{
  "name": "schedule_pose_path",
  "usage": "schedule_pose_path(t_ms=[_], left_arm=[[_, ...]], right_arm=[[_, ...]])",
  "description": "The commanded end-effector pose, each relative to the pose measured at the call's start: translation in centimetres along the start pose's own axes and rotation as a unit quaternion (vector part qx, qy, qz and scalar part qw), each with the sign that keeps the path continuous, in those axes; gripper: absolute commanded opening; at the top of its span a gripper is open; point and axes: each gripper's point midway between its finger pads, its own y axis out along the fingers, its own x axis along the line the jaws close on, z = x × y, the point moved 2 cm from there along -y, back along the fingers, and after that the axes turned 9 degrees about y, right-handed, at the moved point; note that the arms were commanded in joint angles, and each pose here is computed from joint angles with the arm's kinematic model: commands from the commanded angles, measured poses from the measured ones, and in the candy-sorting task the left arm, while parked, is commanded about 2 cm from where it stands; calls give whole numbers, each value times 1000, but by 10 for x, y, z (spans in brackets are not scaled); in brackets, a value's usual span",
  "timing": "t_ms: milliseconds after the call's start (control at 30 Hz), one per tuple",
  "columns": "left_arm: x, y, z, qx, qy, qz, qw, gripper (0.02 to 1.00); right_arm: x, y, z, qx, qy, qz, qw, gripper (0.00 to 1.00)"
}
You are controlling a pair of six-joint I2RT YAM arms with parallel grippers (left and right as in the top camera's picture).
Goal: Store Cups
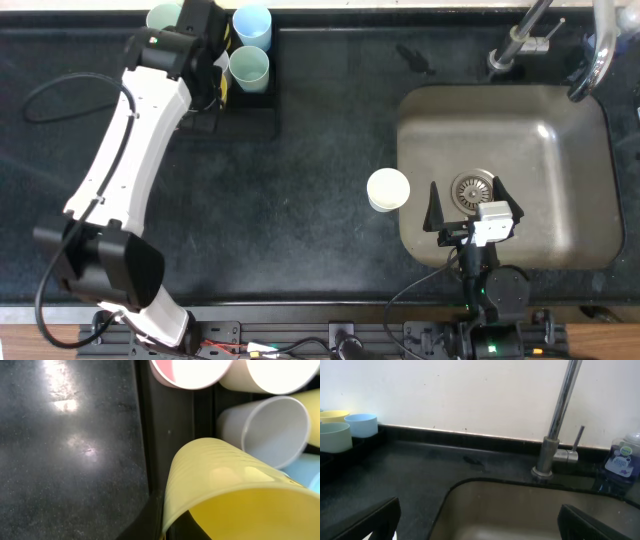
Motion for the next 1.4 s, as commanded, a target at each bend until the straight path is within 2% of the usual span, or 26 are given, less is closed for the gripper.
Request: schedule_pose_path(t_ms=[33,500,1400], left_arm=[[7,0,-7,20,-31,8,999,36],[3,40,-7,45,-48,-22,998,38],[2,71,-13,31,-53,-49,997,36]], right_arm=[[-2,0,3,-2,2,5,1000,996],[-2,0,3,-2,2,5,1000,996],[-2,0,3,-2,2,5,1000,993]])
